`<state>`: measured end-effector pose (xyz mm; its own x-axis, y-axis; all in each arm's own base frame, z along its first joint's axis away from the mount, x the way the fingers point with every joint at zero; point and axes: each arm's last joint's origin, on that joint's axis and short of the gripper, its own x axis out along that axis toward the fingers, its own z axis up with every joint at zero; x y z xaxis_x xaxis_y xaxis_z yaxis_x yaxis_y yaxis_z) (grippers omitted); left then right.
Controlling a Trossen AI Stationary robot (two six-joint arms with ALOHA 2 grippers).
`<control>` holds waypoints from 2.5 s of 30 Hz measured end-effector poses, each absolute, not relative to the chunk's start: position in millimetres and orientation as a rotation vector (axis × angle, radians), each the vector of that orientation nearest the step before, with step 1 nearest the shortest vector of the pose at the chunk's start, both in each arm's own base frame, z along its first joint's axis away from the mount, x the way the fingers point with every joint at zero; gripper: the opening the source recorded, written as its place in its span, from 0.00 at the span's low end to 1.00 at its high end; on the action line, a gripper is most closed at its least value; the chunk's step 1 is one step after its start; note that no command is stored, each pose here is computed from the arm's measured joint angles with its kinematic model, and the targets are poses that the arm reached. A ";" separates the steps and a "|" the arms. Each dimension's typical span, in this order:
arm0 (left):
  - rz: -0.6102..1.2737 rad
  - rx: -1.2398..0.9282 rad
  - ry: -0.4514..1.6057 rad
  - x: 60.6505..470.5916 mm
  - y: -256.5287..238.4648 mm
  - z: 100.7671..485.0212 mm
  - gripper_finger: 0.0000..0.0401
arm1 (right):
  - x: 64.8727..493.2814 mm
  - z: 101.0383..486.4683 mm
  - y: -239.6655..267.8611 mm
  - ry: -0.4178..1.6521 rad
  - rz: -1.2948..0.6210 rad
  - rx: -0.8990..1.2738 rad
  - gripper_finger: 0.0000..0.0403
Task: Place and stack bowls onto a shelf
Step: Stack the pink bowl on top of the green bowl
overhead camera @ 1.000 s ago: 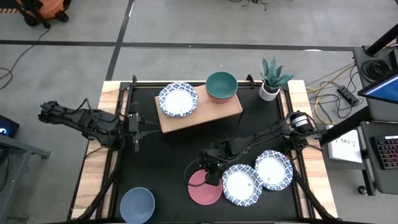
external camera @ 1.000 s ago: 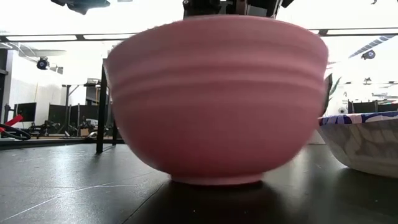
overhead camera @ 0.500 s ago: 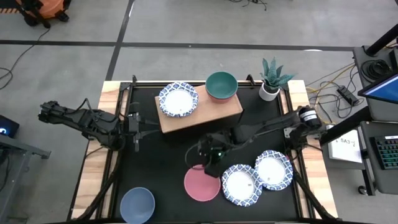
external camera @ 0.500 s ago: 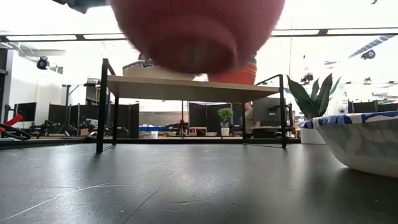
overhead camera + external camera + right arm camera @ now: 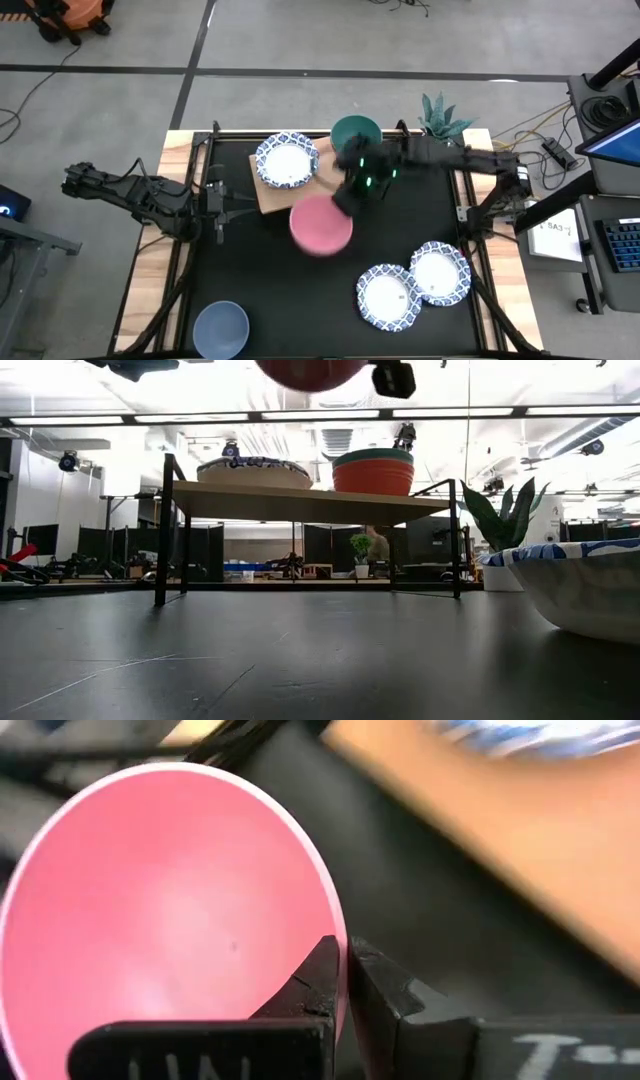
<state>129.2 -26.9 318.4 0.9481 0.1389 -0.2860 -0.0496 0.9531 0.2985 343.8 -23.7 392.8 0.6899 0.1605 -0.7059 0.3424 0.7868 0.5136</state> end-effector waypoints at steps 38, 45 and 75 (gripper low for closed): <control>0.096 0.301 0.312 129.1 -26.9 318.2 0.23 | 236.2 416.1 -234.8 0.851 -0.637 0.775 0.03; 0.096 0.301 0.312 129.1 -26.9 318.2 0.23 | 236.7 416.3 -235.2 0.848 -0.631 0.762 0.04; 0.094 0.309 0.314 129.0 -26.9 318.0 0.23 | 256.9 451.9 -215.0 0.522 -0.457 0.257 0.14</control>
